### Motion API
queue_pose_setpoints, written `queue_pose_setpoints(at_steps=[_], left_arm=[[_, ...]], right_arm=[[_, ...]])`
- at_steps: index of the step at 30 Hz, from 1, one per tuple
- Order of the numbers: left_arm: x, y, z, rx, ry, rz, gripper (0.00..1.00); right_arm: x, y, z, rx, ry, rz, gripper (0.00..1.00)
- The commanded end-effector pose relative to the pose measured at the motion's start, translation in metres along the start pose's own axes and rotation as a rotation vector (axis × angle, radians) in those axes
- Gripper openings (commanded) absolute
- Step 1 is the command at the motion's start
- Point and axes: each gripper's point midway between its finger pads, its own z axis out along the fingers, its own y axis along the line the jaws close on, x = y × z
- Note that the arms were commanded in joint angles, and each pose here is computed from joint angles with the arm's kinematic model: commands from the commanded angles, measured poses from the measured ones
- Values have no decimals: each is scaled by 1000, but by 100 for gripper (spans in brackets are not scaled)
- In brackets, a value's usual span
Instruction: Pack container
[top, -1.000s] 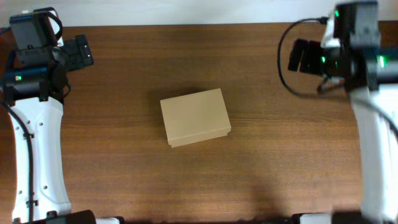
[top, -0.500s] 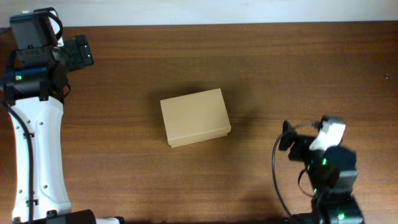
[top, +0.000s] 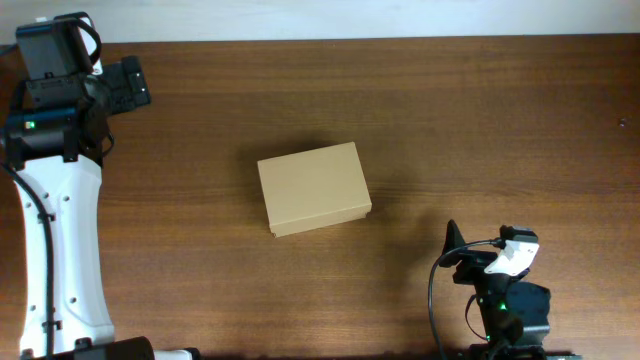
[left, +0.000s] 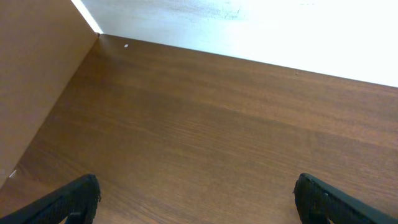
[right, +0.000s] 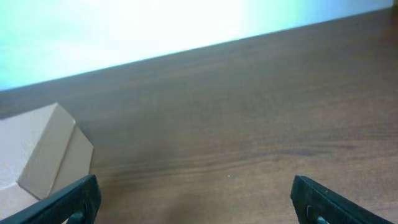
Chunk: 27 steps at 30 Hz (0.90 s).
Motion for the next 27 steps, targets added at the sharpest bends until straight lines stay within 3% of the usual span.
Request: queue_pose_setpoints(at_steps=[1,27], left_arm=[[0,0,1,2,2,0,99],[0,0,-9,5,-14,-1,99]], right_arm=[[-6,-2,0,12,-44,6,99],[-10,-1,-2,6,-66,7,99]])
